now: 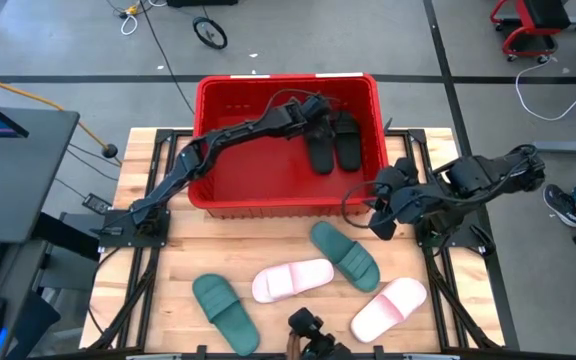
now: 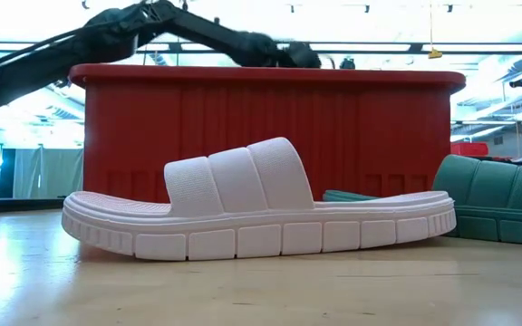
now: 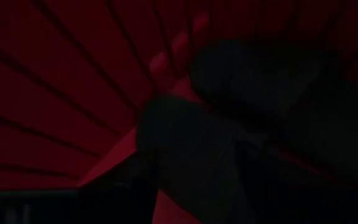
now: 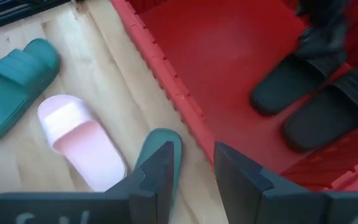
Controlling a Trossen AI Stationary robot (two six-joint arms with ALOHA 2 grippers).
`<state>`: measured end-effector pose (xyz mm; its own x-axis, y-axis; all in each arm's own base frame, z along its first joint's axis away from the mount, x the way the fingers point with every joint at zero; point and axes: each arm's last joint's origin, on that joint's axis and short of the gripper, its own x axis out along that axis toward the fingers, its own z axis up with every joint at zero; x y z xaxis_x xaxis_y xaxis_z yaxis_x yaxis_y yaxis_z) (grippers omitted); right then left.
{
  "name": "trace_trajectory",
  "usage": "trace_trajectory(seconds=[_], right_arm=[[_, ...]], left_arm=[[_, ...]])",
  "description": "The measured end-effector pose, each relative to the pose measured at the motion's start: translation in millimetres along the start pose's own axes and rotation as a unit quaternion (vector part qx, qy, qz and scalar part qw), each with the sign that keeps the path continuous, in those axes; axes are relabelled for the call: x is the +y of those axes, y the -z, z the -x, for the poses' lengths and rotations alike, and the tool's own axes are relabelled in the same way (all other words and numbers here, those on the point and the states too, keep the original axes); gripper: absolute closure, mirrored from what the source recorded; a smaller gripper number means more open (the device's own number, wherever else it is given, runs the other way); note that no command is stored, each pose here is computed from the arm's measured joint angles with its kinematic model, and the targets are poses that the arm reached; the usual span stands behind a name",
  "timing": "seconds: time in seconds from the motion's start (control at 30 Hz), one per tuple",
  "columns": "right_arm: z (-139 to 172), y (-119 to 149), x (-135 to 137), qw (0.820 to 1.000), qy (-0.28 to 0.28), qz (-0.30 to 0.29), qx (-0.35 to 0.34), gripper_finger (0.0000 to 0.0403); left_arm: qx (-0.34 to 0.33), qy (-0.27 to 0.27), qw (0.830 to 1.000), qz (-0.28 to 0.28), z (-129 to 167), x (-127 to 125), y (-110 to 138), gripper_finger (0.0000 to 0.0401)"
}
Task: Pick and place slides into bin
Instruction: Put the right green slide into the container
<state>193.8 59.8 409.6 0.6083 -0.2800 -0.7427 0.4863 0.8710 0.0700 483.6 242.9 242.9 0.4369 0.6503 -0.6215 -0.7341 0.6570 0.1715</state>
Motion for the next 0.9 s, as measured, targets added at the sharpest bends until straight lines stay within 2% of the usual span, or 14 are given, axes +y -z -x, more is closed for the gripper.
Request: trace_trajectory(seconds=[0.13, 0.27, 0.43, 0.57, 0.63, 0.8, 0.9], right_arm=[[2, 7, 7, 0.999, -0.017, 0.032, 0.006, 0.0283], [-6, 28, 19, 0.993, -0.048, 0.091, 0.051, 0.0283], [-33, 72, 41, 0.971, -0.100, 0.190, 0.105, 0.0283], [-61, 106, 57, 0.952, -0.171, 0.226, 0.119, 0.0283], [-72, 122, 61, 0.946, -0.188, 0.237, 0.120, 0.0283], [-93, 160, 53, 0.924, -0.183, 0.294, 0.161, 0.0283], [-104, 181, 44, 0.911, -0.169, 0.324, 0.188, 0.0277]], left_arm=[[-0.065, 0.017, 0.997, 0.028, 42, 2, -30, 0.0201], [-0.127, 0.044, 0.990, 0.047, 102, 6, -58, 0.0211], [-0.179, 0.133, 0.972, 0.072, 179, 7, -79, 0.0219], [-0.191, 0.201, 0.958, 0.074, 235, 3, -80, 0.0223], [-0.201, 0.224, 0.951, 0.067, 260, -2, -79, 0.0223], [-0.185, 0.267, 0.945, 0.045, 308, -16, -65, 0.0219], [-0.176, 0.289, 0.940, 0.042, 325, -28, -57, 0.0220]])
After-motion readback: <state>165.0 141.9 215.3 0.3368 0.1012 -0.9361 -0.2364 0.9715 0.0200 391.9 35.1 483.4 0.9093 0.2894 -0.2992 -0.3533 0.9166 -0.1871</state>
